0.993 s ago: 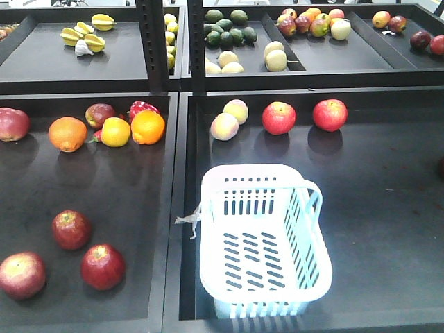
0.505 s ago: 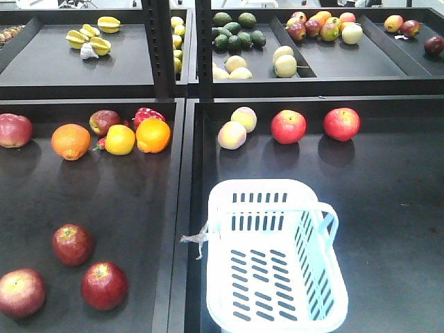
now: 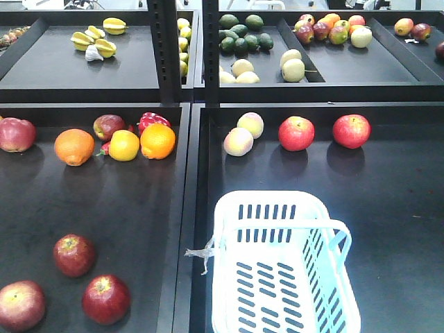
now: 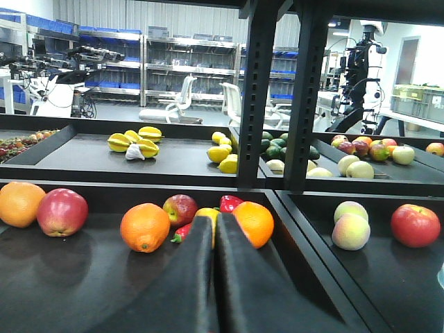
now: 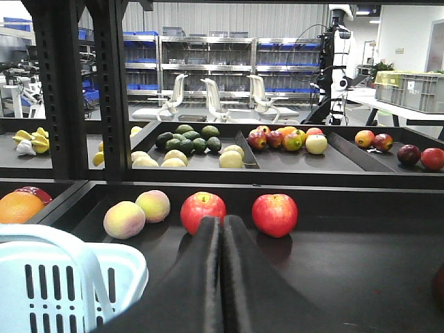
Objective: Pick three apples into basket with both arms
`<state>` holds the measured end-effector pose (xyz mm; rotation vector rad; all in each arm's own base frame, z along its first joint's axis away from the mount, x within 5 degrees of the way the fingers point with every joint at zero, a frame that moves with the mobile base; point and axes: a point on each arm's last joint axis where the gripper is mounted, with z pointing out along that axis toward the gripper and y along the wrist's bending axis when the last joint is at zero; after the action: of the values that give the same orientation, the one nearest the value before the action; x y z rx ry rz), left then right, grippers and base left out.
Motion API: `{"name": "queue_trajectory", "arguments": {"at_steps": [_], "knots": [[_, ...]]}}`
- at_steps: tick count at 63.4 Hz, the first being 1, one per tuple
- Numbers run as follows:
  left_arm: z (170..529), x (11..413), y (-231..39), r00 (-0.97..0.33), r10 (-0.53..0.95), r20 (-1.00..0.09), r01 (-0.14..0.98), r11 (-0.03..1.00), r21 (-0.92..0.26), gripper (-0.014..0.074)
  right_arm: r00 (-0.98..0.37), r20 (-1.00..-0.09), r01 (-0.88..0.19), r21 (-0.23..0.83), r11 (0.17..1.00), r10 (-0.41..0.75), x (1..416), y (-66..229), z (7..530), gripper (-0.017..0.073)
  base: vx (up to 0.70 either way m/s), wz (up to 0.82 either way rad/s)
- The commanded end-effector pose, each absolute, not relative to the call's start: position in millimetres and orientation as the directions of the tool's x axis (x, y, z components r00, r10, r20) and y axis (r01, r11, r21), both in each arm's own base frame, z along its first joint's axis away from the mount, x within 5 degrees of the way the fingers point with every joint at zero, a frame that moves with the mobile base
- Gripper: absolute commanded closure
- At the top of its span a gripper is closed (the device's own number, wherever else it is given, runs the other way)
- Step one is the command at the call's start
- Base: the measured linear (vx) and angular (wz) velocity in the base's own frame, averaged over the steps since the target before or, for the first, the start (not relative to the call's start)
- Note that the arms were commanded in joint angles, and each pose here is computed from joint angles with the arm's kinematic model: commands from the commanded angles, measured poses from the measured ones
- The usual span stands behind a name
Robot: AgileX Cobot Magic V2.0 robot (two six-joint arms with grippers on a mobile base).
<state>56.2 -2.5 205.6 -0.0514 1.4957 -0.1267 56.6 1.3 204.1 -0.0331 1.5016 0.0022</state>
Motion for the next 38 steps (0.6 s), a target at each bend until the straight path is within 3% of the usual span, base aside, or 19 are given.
{"name": "queue_trajectory", "arguments": {"at_steps": [1,38], "knots": [[204.6,55.6,-2.7,0.125,-0.133,-0.983,0.064,0.990,-0.125,0.0600,0.137,-0.990,-0.020,-0.035,0.999,-0.032,55.8,1.4,206.2,0.0568,0.02,0.01],[204.6,55.6,-2.7,0.125,-0.133,-0.983,0.064,0.990,-0.125,0.0600,0.137,-0.990,-0.020,-0.035,0.999,-0.032,55.8,1.4,206.2,0.0568,0.00,0.00]]}}
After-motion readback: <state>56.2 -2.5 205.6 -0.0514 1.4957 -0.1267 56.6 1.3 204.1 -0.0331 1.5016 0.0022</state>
